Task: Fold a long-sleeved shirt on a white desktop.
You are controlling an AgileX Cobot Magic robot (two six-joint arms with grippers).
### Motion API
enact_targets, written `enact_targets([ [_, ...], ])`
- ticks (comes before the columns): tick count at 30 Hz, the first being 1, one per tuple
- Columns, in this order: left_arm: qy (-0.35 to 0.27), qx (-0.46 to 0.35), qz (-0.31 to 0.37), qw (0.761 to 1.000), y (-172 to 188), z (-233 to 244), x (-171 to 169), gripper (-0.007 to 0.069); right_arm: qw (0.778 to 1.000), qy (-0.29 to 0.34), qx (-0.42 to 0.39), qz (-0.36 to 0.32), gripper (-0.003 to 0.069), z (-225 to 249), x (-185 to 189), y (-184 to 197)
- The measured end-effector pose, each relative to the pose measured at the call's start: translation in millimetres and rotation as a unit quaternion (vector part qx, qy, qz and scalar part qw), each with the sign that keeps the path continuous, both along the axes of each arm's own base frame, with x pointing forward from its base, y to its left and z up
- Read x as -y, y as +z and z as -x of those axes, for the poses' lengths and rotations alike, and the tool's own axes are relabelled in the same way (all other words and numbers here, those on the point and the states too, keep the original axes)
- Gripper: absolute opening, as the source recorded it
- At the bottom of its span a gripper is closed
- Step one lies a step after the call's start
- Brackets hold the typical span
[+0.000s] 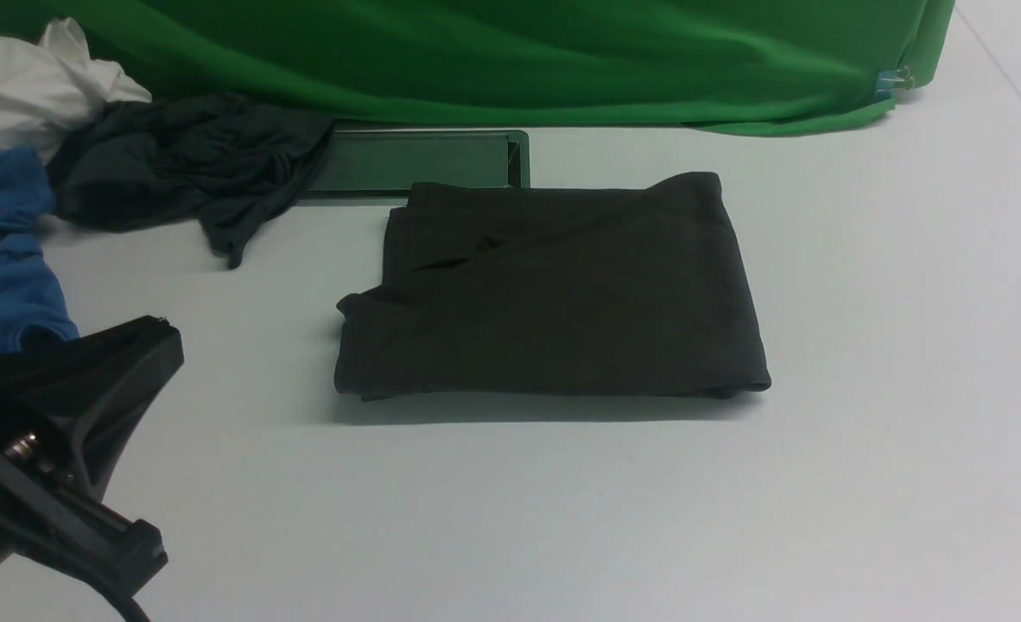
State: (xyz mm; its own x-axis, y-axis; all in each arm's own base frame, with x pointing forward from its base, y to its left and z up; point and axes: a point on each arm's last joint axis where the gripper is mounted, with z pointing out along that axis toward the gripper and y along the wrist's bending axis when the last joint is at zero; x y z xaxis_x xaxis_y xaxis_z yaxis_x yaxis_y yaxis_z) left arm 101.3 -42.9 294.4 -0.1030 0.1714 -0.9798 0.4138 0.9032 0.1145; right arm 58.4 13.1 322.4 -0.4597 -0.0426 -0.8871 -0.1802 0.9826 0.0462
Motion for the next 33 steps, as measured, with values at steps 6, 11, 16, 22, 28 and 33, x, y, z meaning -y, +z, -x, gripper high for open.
enact_targets([
  [6, -0.001, 0.004, -0.011, 1.000, -0.1, -0.1, -0.2, 0.0017, 0.995, -0.052, 0.087, -0.008, 0.0019, 2.6, 6.9, -41.2],
  [11, -0.001, 0.006, -0.015, 1.000, -0.1, -0.1, -0.2, 0.0017, 0.988, -0.078, 0.131, -0.010, 0.0017, 2.7, 10.2, -101.6],
  [16, -0.001, 0.006, -0.015, 1.000, -0.1, -0.1, -0.2, 0.0017, 0.987, -0.081, 0.137, -0.011, 0.0017, 3.3, 10.6, -133.6],
  [22, -0.001, 0.006, -0.015, 1.000, -0.2, -0.2, -0.2, 0.0017, 0.986, -0.083, 0.145, -0.016, 0.0020, 3.0, 10.7, -135.9],
  [28, -0.001, 0.006, -0.015, 1.000, -0.2, -0.2, -0.2, 0.0017, 0.985, -0.083, 0.147, -0.016, 0.0029, 3.2, 10.7, -135.5],
  [33, -0.001, 0.006, -0.015, 1.000, -0.2, -0.2, -0.2, 0.0017, 0.985, -0.083, 0.150, -0.016, 0.0045, 3.1, 10.8, -135.1],
])
